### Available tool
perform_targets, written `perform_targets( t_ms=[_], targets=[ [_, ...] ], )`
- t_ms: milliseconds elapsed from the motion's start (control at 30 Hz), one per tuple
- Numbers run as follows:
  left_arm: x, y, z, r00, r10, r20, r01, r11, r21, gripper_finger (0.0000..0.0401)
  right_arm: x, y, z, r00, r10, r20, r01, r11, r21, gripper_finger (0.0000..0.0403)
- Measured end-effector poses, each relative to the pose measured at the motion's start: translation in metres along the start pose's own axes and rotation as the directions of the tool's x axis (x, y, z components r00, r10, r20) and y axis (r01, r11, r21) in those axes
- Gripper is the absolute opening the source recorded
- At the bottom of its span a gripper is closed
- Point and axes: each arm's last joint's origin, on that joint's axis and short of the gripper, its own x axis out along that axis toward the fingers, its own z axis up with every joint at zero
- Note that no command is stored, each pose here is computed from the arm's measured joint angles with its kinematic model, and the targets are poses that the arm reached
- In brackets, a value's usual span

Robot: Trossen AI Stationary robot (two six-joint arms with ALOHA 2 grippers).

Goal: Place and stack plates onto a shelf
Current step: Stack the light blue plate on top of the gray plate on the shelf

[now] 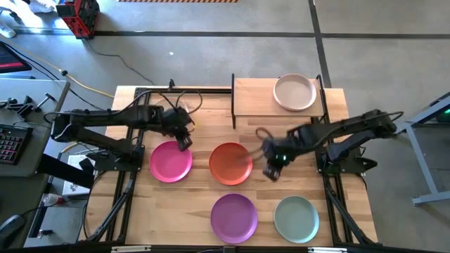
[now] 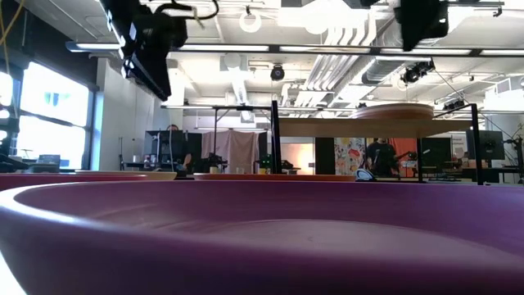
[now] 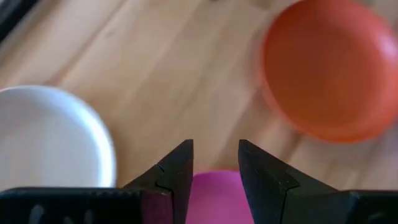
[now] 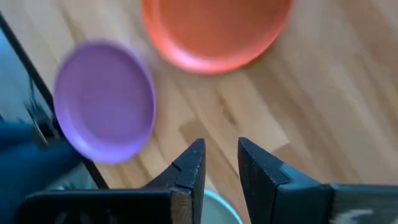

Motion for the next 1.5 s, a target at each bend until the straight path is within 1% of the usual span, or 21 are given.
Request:
perform_targets(
  t_ms=[167, 300, 500, 600, 700, 833, 933, 1167, 1367, 1500],
  targets=[
    [-0.002, -0.024, -0.003, 0.993, -0.102, 0.056, 0.099, 0.994, 0.047, 0.0115, 0.027, 0.028, -0.023, 0.995, -0.042, -0.090, 0.029, 0.990, -0.136, 0.0074],
    [-0.005, -0.039, -0.006, 0.984, -0.154, 0.085, 0.149, 0.987, 0.069, 0.0115, 0.048, 0.045, -0.041, 0.986, -0.091, -0.141, 0.050, 0.961, -0.271, 0.0074],
    [-0.010, -0.057, -0.016, 0.975, -0.209, 0.080, 0.206, 0.978, 0.041, 0.0115, 0.084, 0.060, -0.061, 0.963, -0.192, -0.191, 0.089, 0.891, -0.445, 0.0074],
    [-0.013, -0.065, -0.021, 0.972, -0.221, 0.078, 0.218, 0.975, 0.040, 0.0115, 0.103, 0.065, -0.069, 0.945, -0.244, -0.219, 0.095, 0.844, -0.528, 0.0074],
    [-0.015, -0.071, -0.026, 0.970, -0.233, 0.075, 0.231, 0.972, 0.034, 0.0115, 0.119, 0.069, -0.079, 0.926, -0.288, -0.242, 0.096, 0.804, -0.587, 0.0074],
    [-0.018, -0.077, -0.031, 0.966, -0.251, 0.067, 0.249, 0.968, 0.038, 0.0115, 0.129, 0.073, -0.090, 0.914, -0.315, -0.257, 0.081, 0.760, -0.645, 0.0074],
    [-0.019, -0.080, -0.033, 0.967, -0.245, 0.075, 0.242, 0.969, 0.049, 0.0115, 0.131, 0.075, -0.095, 0.911, -0.320, -0.261, 0.067, 0.739, -0.671, 0.0074],
    [-0.020, -0.081, -0.034, 0.970, -0.223, 0.095, 0.221, 0.975, 0.033, 0.0115, 0.134, 0.078, -0.095, 0.925, -0.300, -0.234, 0.064, 0.729, -0.681, 0.0074],
    [-0.020, -0.081, -0.034, 0.970, -0.223, 0.095, 0.221, 0.975, 0.034, 0.0115, 0.152, 0.079, -0.104, 0.900, -0.334, -0.281, 0.052, 0.722, -0.690, 0.0074],
    [-0.020, -0.081, -0.034, 0.970, -0.223, 0.095, 0.220, 0.975, 0.034, 0.0115, 0.157, 0.077, -0.109, 0.879, -0.381, -0.285, 0.080, 0.708, -0.701, 0.0074]
  ],
)
